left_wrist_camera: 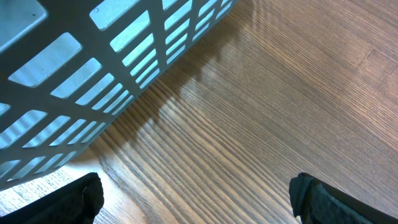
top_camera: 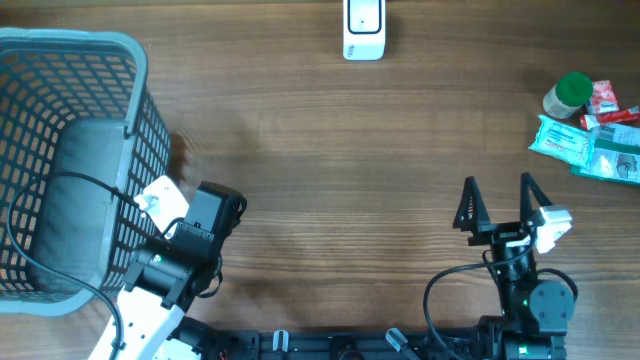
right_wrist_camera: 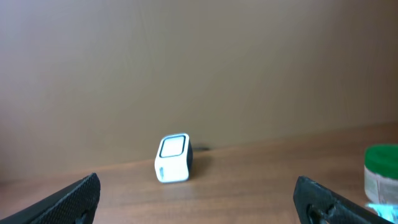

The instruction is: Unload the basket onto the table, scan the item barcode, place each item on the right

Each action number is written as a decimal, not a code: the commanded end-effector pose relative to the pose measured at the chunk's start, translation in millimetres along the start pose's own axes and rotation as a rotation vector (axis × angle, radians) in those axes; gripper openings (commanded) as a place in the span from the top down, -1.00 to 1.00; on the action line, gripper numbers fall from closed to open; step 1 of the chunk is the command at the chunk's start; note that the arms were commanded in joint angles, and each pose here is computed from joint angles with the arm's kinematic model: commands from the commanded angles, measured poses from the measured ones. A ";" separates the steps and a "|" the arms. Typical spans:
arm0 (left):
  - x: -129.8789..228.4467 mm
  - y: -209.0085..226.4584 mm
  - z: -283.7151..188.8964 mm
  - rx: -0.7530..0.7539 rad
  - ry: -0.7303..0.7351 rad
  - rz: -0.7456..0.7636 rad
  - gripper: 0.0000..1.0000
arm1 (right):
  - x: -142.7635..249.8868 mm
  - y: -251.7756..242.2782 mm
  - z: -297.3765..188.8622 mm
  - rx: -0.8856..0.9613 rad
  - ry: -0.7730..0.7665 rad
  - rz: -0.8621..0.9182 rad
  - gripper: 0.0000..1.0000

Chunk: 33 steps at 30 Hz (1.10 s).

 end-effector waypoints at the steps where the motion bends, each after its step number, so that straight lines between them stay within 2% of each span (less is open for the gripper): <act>1: -0.3 1.4 0.2 -0.003 -0.003 0.005 -1.00 | 13.9 -4.8 -1.2 0.021 0.052 0.008 -1.00; 3: -0.3 1.4 0.2 -0.003 -0.003 0.005 -1.00 | 36.3 -11.0 -3.7 0.052 0.151 0.023 -1.00; 33: -0.6 -0.9 -5.0 0.029 -0.014 0.006 -1.00 | 34.6 -11.5 -3.4 0.054 0.144 0.024 -0.99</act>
Point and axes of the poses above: each gripper's point midway between its finger pads, its own z axis out along the fingers, its own y axis along the line the jaws close on, x = y × z, the point moved 2 cm from there along -z, back along the fingers
